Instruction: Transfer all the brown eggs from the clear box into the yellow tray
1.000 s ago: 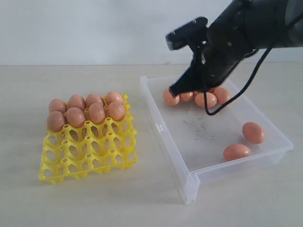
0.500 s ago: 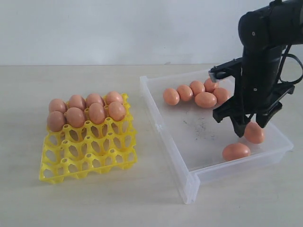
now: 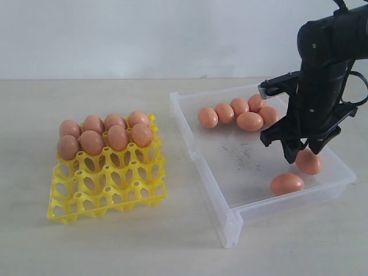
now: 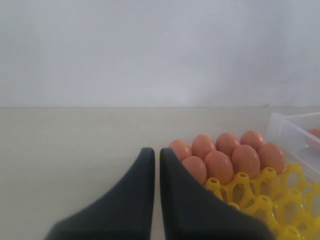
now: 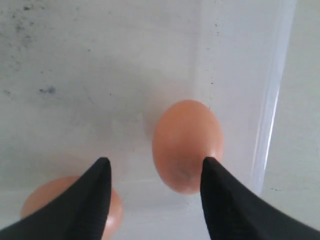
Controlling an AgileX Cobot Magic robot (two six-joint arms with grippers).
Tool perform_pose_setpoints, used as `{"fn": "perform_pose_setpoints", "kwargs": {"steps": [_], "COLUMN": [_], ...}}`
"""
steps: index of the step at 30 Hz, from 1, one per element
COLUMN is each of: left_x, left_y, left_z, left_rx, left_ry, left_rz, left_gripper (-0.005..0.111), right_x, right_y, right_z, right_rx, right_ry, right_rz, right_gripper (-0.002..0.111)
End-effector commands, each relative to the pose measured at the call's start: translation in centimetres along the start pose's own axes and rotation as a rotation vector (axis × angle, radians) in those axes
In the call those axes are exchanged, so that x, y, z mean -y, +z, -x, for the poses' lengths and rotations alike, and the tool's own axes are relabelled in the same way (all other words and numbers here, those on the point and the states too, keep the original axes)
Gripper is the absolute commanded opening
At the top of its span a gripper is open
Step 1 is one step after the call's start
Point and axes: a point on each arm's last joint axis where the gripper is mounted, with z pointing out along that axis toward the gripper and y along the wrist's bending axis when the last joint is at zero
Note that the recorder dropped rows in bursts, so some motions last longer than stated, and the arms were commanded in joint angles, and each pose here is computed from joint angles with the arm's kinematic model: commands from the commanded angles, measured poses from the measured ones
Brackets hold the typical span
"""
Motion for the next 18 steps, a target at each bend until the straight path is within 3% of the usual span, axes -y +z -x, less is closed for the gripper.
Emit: {"fn": "perform_pose_setpoints", "kwargs": {"steps": [1,12,18], "left_x": [0.0,0.0,0.0], "left_y": [0.0,0.0,0.0], "left_z": [0.0,0.0,0.0], "left_rx": [0.006,0.006,0.006], "left_ry": [0.001,0.001,0.001], "left_rz": [-0.001,-0.001,-0.001], "left_gripper": [0.004,0.004,0.004], "right_x": [-0.1,-2.4,-2.3], "right_y": [-0.2,-1.0,-1.4], "right_z": [0.1,2.9,3.9], "right_rx": [0.011,0.261,0.378], "right_ry": [0.113,0.375,0.399], "right_rz": [0.037,0.355,0.369], "right_gripper": [0.047,0.047,0.047]}}
